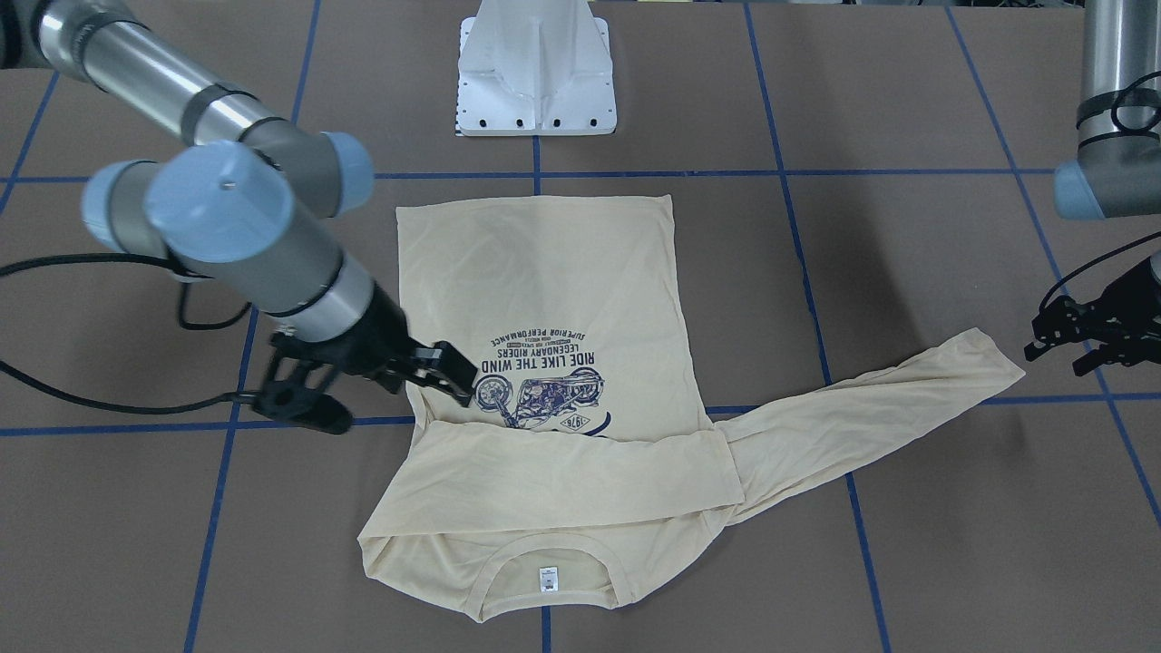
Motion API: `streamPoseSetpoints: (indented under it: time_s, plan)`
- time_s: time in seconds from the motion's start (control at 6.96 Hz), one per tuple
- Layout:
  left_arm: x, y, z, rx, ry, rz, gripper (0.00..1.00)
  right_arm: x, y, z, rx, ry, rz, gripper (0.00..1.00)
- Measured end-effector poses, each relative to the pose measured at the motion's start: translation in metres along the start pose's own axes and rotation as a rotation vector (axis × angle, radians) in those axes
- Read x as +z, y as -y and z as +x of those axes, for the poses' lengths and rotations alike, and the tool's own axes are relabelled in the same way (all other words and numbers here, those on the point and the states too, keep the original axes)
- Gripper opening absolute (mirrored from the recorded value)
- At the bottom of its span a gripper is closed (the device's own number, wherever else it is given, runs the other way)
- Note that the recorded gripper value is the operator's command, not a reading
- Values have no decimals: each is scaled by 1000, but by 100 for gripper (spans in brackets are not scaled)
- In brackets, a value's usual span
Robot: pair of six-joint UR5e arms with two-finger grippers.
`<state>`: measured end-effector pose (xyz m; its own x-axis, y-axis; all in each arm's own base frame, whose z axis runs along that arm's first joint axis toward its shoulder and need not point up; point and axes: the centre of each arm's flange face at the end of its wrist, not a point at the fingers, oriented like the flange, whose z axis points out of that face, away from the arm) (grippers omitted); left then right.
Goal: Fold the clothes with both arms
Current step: 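Release the sleeve on the shirt and lift the right gripper away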
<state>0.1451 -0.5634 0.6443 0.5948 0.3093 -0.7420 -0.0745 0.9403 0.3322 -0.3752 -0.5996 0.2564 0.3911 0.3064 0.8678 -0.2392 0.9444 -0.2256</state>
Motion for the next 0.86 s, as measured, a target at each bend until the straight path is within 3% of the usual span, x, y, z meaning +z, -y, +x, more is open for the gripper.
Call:
streamPoseSetpoints:
  time_s: [0.29, 0.57, 0.86]
  plan:
    - [25, 2, -5, -25, -38, -61, 58, -48, 3, 98, -50, -4, -20, 97]
    - [37, 0, -9, -52, -102, -113, 55, -54, 2, 116, -63, -10, -18, 98]
    - [40, -2, -10, -58, -125, -131, 55, -53, 0, 113, -71, -9, -15, 98]
